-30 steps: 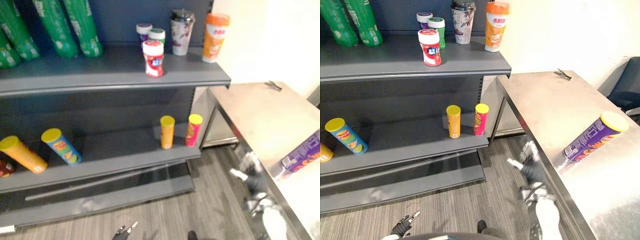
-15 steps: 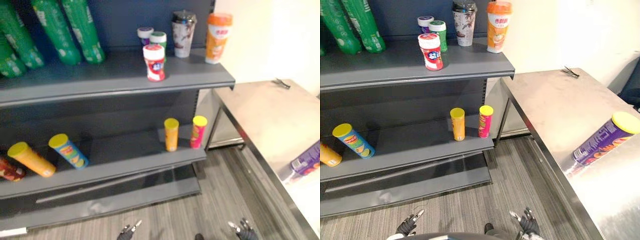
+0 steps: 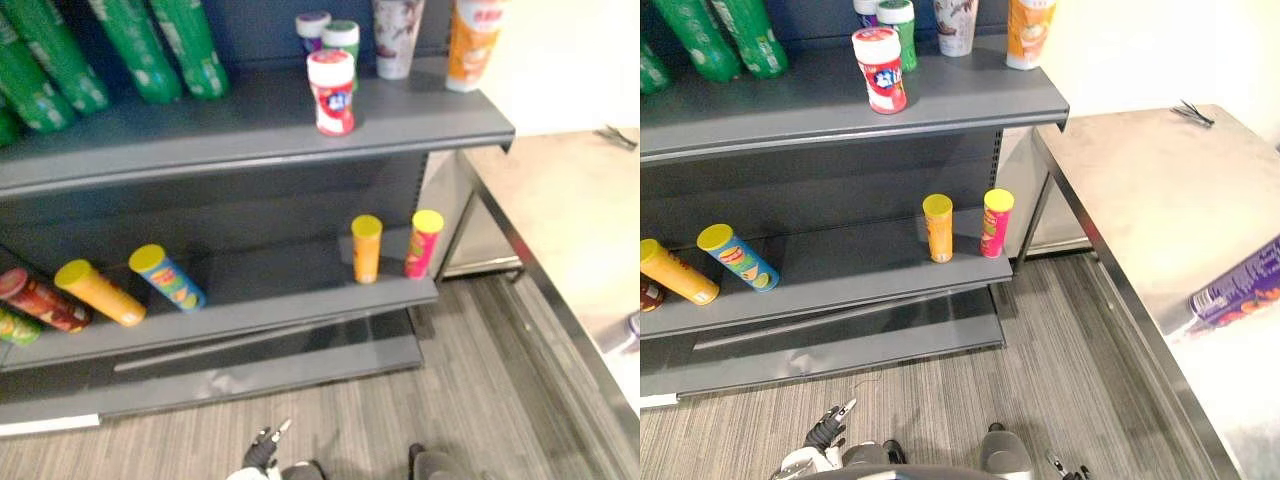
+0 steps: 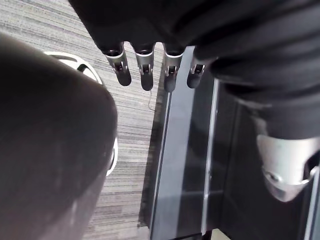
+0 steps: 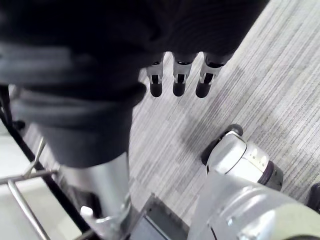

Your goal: Put the gum and the chips on the shelf.

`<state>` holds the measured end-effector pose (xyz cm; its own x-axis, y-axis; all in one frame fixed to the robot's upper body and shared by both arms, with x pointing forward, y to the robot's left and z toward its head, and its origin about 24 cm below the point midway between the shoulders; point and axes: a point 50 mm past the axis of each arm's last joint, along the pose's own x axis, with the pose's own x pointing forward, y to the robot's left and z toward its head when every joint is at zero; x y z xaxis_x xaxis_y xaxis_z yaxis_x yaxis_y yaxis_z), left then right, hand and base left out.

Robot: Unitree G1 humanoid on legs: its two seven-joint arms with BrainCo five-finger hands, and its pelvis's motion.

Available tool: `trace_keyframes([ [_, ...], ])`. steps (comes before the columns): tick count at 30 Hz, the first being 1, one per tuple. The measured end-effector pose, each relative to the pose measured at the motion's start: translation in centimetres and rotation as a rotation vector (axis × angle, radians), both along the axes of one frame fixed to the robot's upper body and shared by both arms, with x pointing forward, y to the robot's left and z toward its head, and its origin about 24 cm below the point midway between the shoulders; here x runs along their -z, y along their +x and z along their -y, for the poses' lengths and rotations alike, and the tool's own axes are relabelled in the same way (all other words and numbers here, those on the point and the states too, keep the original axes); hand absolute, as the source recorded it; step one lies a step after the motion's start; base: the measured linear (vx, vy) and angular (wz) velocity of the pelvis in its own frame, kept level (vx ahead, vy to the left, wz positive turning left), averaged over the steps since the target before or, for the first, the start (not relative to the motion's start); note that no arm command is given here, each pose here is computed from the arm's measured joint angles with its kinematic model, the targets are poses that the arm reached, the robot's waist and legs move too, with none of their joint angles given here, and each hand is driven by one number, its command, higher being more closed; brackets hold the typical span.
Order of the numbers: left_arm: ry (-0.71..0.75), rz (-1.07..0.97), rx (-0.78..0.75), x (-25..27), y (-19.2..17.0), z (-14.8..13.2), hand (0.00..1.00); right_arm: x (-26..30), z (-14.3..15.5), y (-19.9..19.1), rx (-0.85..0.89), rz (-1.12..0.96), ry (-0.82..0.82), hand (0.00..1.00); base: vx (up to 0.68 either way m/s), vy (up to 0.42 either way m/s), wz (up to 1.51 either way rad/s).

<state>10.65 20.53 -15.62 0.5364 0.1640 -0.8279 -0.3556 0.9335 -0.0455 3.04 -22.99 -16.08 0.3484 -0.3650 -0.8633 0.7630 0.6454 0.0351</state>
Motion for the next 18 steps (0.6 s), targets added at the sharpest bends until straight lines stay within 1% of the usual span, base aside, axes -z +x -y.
trace_keyframes([
  [2, 0.006, 0.031, -0.039, -0.3, 0.6, -0.5, 0.00, -0.2, -0.4, 0.8, 0.009, 0.032, -0.003, 0.00, -0.14, 0.249, -1.26],
  [3, 0.011, 0.033, -0.071, -0.4, 0.6, -0.9, 0.00, -0.2, -1.2, 1.4, 0.003, 0.050, 0.012, 0.00, -0.12, 0.205, -1.22],
  [5, 0.021, 0.034, -0.071, -0.5, 0.7, -1.3, 0.00, 0.1, -2.3, 1.5, 0.006, 0.046, 0.040, 0.00, -0.02, 0.295, -1.53],
  [6, 0.030, 0.032, -0.055, -0.5, 0.7, -1.6, 0.00, 0.2, -2.6, 1.4, -0.023, 0.029, 0.049, 0.00, 0.05, 0.238, -1.61],
  [9, 0.045, 0.039, -0.015, -0.7, 1.2, -1.8, 0.00, 0.3, -2.6, 2.2, -0.063, 0.027, 0.048, 0.00, 0.01, 0.127, -1.57],
  [13, 0.059, 0.058, 0.001, -1.0, 1.8, -2.1, 0.00, 0.4, -2.7, 3.4, -0.083, 0.026, 0.052, 0.00, 0.02, -0.112, -1.03],
  [14, 0.056, 0.059, 0.020, -1.0, 2.0, -1.8, 0.00, 0.3, -2.1, 3.9, -0.103, 0.025, 0.039, 0.00, 0.01, -0.204, -0.73],
  [15, 0.037, 0.064, 0.034, -0.9, 2.3, -0.9, 0.00, 0.1, -1.4, 4.3, -0.122, 0.031, 0.015, 0.00, 0.00, -0.209, -0.55],
  [18, -0.001, 0.053, 0.050, -0.6, 2.1, 0.7, 0.00, -0.2, -0.4, 4.6, -0.129, 0.037, -0.013, 0.00, -0.03, -0.187, -0.34],
])
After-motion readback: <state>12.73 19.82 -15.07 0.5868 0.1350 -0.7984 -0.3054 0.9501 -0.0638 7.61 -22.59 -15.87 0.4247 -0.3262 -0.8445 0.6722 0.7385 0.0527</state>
